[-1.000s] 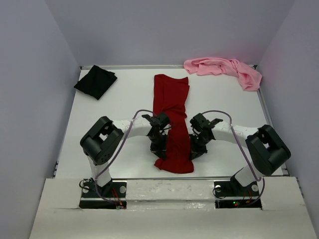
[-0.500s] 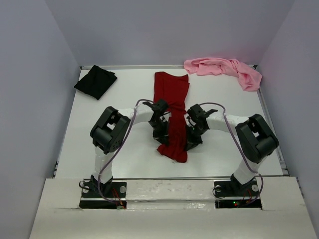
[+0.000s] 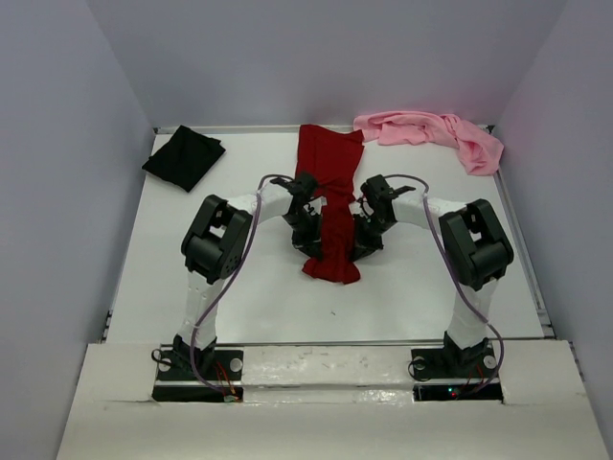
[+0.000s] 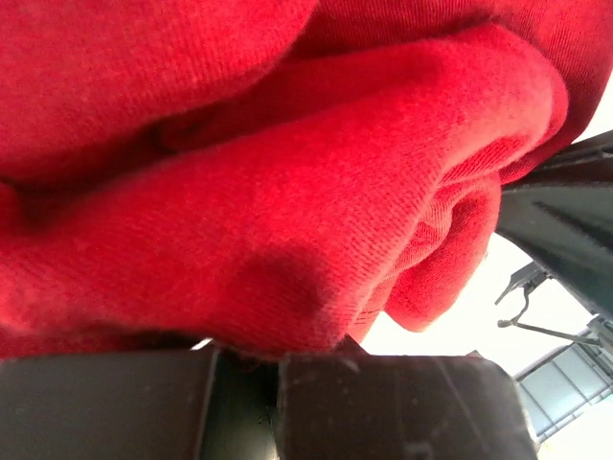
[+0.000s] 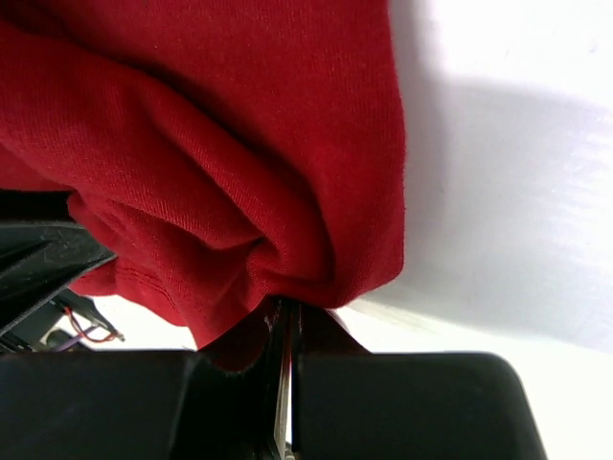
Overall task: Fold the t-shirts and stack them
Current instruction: Fold the tshirt
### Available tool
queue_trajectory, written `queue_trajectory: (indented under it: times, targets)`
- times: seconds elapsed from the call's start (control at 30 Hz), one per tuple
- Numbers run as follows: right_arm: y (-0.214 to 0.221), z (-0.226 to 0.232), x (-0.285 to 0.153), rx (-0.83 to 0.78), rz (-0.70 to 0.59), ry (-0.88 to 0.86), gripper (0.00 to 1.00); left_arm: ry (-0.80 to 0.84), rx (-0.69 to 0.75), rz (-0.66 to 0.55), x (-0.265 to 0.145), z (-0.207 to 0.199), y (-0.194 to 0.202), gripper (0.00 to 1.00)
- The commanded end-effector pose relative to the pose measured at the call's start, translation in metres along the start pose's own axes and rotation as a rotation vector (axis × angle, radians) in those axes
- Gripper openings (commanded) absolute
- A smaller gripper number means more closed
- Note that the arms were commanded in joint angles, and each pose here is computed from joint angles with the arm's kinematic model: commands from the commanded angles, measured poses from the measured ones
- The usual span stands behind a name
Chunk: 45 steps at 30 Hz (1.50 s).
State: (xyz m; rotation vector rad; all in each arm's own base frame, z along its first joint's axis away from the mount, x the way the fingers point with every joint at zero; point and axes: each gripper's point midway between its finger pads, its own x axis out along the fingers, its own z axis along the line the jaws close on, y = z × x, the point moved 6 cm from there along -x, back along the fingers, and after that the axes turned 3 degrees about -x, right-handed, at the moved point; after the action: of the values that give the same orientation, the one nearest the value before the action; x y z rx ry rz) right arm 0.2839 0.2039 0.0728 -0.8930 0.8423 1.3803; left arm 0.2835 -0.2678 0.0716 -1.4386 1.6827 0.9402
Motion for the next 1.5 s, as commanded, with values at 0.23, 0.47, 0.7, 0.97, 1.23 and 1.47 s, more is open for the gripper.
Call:
queue_trajectory:
  times: [0.23, 0.47, 0.7, 0.97, 1.23, 1.47]
  targets:
    - [0.035, -0.006, -0.029, -0.015, 0.041, 0.015, 0.0, -0.165, 0.05, -0.026, -0.008, 0.035, 0.03, 0.0]
    - [0.065, -0.013, -0.05, 0.004, 0.079, 0.04, 0.0, -0.163, 0.047, 0.027, -0.022, 0.038, 0.067, 0.0]
    - [0.083, -0.018, -0.054, 0.017, 0.122, 0.042, 0.0, -0.129, 0.04, 0.071, -0.021, 0.034, 0.086, 0.0]
    - [0.098, -0.022, -0.058, 0.021, 0.166, 0.043, 0.0, -0.123, 0.033, 0.09, -0.023, 0.028, 0.097, 0.0]
    - [0.113, -0.031, -0.055, 0.021, 0.201, 0.057, 0.0, -0.139, -0.019, 0.093, -0.026, 0.034, 0.113, 0.0]
    - [0.111, -0.031, -0.054, 0.016, 0.185, 0.052, 0.23, -0.105, -0.043, 0.083, -0.023, 0.031, 0.121, 0.6]
